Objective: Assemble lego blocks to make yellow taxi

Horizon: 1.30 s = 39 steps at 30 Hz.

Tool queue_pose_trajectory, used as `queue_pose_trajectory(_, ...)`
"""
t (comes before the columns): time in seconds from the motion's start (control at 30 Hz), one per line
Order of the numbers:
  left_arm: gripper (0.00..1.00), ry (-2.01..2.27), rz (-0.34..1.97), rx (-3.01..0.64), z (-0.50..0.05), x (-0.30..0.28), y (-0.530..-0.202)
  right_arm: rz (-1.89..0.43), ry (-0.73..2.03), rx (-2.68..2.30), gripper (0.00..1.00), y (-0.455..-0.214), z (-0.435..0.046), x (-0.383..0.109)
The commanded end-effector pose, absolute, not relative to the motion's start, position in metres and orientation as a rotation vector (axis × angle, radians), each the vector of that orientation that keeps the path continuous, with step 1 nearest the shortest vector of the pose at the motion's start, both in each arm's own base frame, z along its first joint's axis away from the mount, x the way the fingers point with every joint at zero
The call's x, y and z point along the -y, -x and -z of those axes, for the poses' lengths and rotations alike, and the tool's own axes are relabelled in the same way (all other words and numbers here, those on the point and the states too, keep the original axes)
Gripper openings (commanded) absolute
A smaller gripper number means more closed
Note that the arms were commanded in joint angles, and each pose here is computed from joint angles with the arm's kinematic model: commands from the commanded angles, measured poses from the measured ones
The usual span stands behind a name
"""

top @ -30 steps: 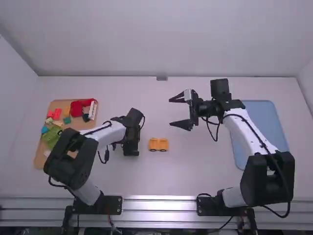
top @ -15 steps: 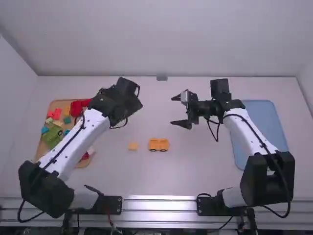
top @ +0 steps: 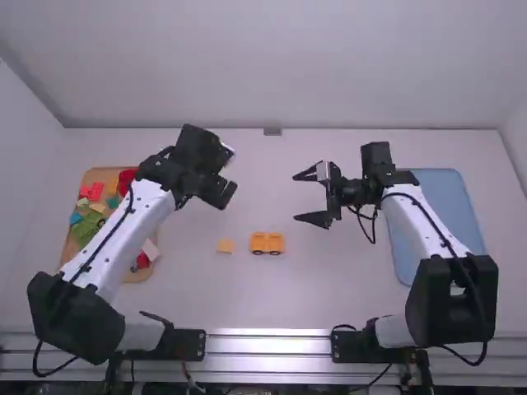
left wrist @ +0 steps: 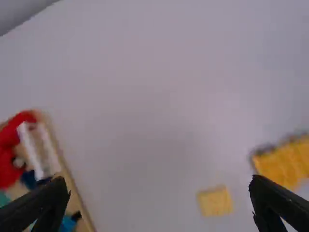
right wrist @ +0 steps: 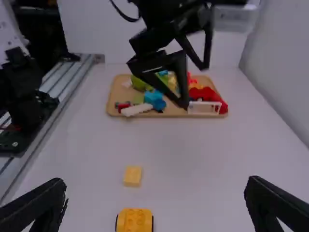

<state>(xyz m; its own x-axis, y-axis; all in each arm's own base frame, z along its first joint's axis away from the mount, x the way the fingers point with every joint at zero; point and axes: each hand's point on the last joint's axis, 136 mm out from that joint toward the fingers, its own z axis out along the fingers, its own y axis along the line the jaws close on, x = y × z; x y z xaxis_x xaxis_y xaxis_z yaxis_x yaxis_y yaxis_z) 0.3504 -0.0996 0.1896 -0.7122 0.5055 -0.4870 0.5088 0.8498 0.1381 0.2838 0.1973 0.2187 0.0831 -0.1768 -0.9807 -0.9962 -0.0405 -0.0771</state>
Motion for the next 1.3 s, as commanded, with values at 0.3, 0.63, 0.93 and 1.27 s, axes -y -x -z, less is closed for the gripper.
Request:
queue_pose_trajectory(0.3,0.99,-1.677,0.582,-1.8,-0.135,0.141,-0.279,-1.118,1.409,-1.191,0.99,-0.27,-0.181,-0.211)
queue_pose_trajectory(0.63,0.99,-1.594,0.587,-1.702,-0.074,0.131,-0.28,-1.133,1.431,-1.307,0.99,-0.266,-0.148,-0.24)
queue_pose_trajectory(0.93,0.99,-1.405,0.751,-1.629,-0.04,0.105,-0.283,-1.148,1.417,-1.323,0.99,-0.262,-0.141,-0.243)
queue_pose_trajectory(1.27,0.9,-1.468,0.754,-1.607,0.002,0.108,-0.284,-1.159,1.426,-1.406,0.99,-0.261,-0.121,-0.254)
